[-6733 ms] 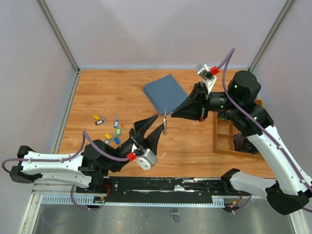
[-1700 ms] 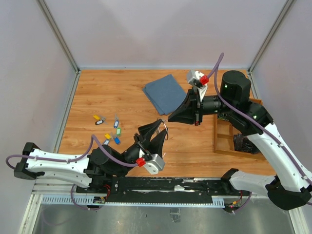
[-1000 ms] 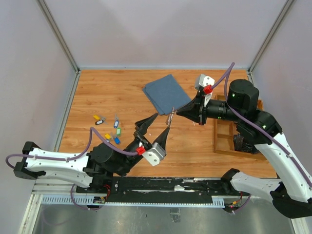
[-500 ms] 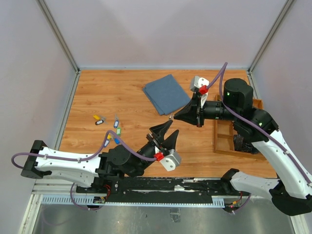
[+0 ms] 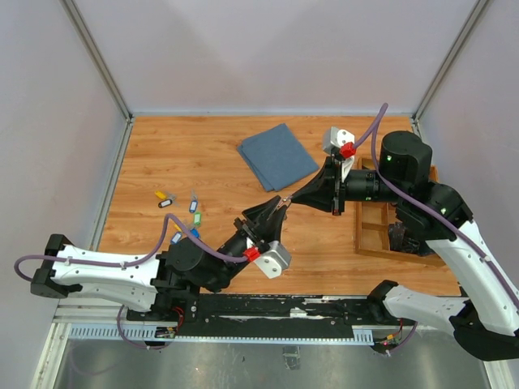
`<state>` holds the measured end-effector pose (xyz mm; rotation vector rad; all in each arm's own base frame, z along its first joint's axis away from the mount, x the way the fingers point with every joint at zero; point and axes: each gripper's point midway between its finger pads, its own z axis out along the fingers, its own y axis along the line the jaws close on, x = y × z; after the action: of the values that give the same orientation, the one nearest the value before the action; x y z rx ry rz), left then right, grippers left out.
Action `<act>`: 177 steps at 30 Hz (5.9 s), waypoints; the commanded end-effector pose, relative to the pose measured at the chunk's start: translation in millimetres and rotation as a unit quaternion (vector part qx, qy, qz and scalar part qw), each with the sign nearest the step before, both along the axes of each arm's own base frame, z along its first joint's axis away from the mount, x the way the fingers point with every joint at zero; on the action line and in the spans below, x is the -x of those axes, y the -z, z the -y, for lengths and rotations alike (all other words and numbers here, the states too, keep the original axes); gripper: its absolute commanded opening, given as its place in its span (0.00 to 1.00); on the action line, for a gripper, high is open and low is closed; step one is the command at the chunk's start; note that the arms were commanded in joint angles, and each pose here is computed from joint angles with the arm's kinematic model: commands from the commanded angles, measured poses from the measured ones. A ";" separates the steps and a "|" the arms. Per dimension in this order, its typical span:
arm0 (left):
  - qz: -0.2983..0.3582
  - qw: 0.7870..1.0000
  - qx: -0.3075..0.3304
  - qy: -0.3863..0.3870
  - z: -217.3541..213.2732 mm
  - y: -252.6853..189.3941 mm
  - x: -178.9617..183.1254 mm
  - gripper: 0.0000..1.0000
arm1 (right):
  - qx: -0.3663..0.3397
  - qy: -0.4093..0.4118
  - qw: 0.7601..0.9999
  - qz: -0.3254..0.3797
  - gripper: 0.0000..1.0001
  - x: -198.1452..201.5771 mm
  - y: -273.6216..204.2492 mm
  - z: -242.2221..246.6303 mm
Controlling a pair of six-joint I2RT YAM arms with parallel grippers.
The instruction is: Put the keys on the keyring
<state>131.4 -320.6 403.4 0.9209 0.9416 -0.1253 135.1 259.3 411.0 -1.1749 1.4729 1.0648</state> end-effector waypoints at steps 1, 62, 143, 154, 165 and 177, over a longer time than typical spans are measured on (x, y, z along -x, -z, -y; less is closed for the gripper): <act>-0.008 0.999 0.044 0.001 -12.9 -20.1 -2.6 0.32 | -0.029 -0.029 0.999 -0.002 0.00 16.7 -22.6 -1.2; -0.001 0.999 0.041 0.011 -6.2 -23.2 -0.4 0.22 | -0.038 -0.020 0.998 -0.036 0.00 15.2 -22.3 -11.2; -0.123 0.984 0.131 -0.016 -45.5 -5.2 -36.5 0.13 | 0.120 0.248 0.958 -0.082 0.30 -47.0 85.6 46.1; -0.283 0.933 0.199 -0.097 -89.3 52.7 -97.1 0.32 | 0.151 0.241 0.938 -0.196 0.33 -52.6 198.8 -7.0; -0.418 0.850 0.262 -0.185 -167.5 123.4 -155.5 0.35 | 0.210 0.174 0.943 -0.192 0.35 -36.0 283.0 -93.0; -0.343 0.846 0.311 -0.265 -232.3 92.4 -129.7 0.42 | 0.254 0.138 0.930 -0.225 0.33 -21.1 326.3 -143.5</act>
<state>268.7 -109.8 305.7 0.0189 1.6855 -0.3417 170.4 373.5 76.4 -1.0390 2.3214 0.7541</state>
